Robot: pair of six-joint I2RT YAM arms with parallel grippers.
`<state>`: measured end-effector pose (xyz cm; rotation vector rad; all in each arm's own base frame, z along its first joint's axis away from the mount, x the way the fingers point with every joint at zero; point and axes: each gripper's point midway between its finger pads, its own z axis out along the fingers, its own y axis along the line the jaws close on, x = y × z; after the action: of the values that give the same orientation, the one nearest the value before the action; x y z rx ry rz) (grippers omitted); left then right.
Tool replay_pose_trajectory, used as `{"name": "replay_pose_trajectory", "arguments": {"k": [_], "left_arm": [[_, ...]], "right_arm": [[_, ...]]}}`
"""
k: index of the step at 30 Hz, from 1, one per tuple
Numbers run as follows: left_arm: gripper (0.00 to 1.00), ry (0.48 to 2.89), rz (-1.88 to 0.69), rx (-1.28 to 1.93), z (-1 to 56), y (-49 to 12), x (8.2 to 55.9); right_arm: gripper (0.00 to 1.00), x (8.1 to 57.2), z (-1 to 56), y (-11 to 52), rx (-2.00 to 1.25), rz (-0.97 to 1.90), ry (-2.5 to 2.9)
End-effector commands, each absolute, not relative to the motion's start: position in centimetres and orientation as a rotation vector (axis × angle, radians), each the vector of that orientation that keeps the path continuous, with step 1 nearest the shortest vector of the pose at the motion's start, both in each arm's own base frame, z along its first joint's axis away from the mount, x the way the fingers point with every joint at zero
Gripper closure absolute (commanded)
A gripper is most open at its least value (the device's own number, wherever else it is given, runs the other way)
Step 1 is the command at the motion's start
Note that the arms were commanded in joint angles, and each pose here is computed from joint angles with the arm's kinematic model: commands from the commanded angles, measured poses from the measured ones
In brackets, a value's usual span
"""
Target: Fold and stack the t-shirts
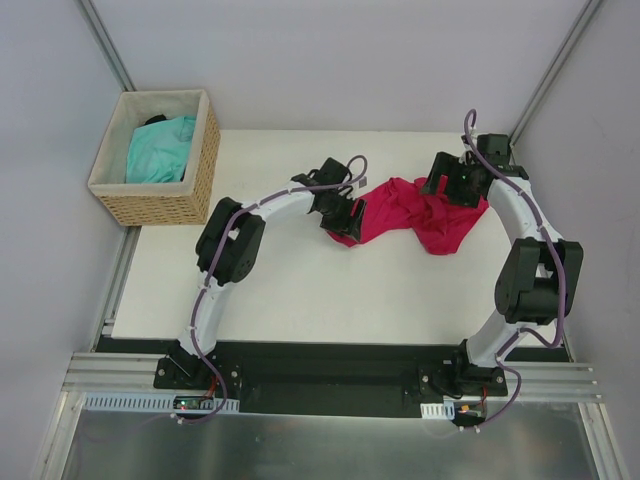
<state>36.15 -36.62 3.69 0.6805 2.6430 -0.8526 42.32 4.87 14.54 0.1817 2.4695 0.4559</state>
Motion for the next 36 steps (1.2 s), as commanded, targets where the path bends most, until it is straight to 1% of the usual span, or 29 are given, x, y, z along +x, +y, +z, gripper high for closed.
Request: {"name": "replay_pose_trajectory", "arguments": {"k": [1,4,5,6,7,8,9,10,11,15,18,19,21,22,23,24,25,26,27,29,31,33,34,36], "left_arm": [[0.39,2.782,-0.568,0.694,1.0,-33.2,35.2],[0.42,2.844,-0.364,0.684,-0.3,-30.8,35.5],[0.45,2.865,-0.226,0.674,-1.3,-29.1,35.7],[0.46,2.881,-0.167,0.683,-2.0,-28.2,35.4],[0.49,2.89,-0.117,0.686,-2.7,-27.5,35.3],[0.55,2.908,-0.072,0.69,-3.1,-26.8,35.0],[0.64,2.903,-0.066,0.662,-3.0,-26.5,35.4],[0.76,2.905,-0.06,0.65,-3.0,-26.4,35.4],[1.0,2.903,-0.056,0.639,-3.0,-26.3,35.6],[1.0,2.895,-0.11,0.62,-1.5,-26.8,35.8],[1.0,2.866,-0.153,0.487,2.4,-26.1,36.1],[1.0,2.817,-0.171,0.423,5.3,-25.4,36.8],[1.0,2.795,-0.089,0.295,8.1,-23.3,37.1],[1.0,2.741,0.04,0.185,10.5,-20.5,38.1],[1.0,2.729,0.09,0.063,11.7,-19.3,38.3],[1.0,2.693,0.099,-0.005,13.6,-18.6,39.0],[1.0,2.693,0.17,-0.066,14.8,-16.8,38.4],[1.0,2.678,0.171,-0.142,15.7,-15.9,38.7],[1.0,2.669,0.176,-0.161,16.3,-15.6,38.7],[1.0,2.657,0.262,-0.195,16.8,-14.1,38.2],[1.0,2.674,0.296,-0.198,16.6,-13.5,37.8],[1.0,2.698,0.267,-0.17,16.8,-13.8,37.4],[1.0,2.691,0.231,-0.16,17.5,-14.1,37.3],[0.89,2.658,0.132,-0.137,19.5,-15.1,37.8]], "right_arm": [[0.04,42.4,18.3,5.0,0.154,0.45,2.394],[0.04,42.6,19.4,5.1,0.152,0.443,2.37],[0.04,42.7,19.6,5.0,0.157,0.439,2.364],[0.04,42.8,19.8,5.0,0.156,0.439,2.361],[0.04,42.8,20.3,5.1,0.151,0.441,2.354],[0.04,42.8,20.7,5.2,0.143,0.441,2.347],[0.04,42.7,20.9,5.2,0.137,0.439,2.345],[0.04,42.6,21.3,5.1,0.127,0.433,2.343],[0.04,42.4,21.6,5.1,0.12,0.43,2.336],[0.04,42.1,22.2,5.2,0.114,0.434,2.327],[0.04,42.1,22.1,5.6,0.119,0.46,2.33],[0.04,42.1,22.0,5.9,0.115,0.47,2.331],[0.04,42.1,21.7,6.3,0.113,0.482,2.341],[0.04,42.2,21.6,6.4,0.111,0.49,2.343],[0.04,42.3,21.5,6.4,0.11,0.492,2.345],[0.04,42.2,21.5,7.3,0.087,0.508,2.349],[0.04,42.3,21.2,7.8,0.078,0.519,2.36],[0.04,42.4,21.2,8.1,0.073,0.525,2.36],[0.04,42.5,21.5,8.5,0.063,0.54,2.354],[0.04,42.8,21.2,9.4,0.044,0.559,2.361],[0.04,43.2,21.7,10.1,0.026,0.587,2.351],[0.04,43.2,20.9,10.8,0.028,0.627,2.39],[0.04,43.5,21.4,11.0,0.029,0.638,2.391],[0.03,43.1,19.2,10.7,0.085,0.602,2.497]]}}
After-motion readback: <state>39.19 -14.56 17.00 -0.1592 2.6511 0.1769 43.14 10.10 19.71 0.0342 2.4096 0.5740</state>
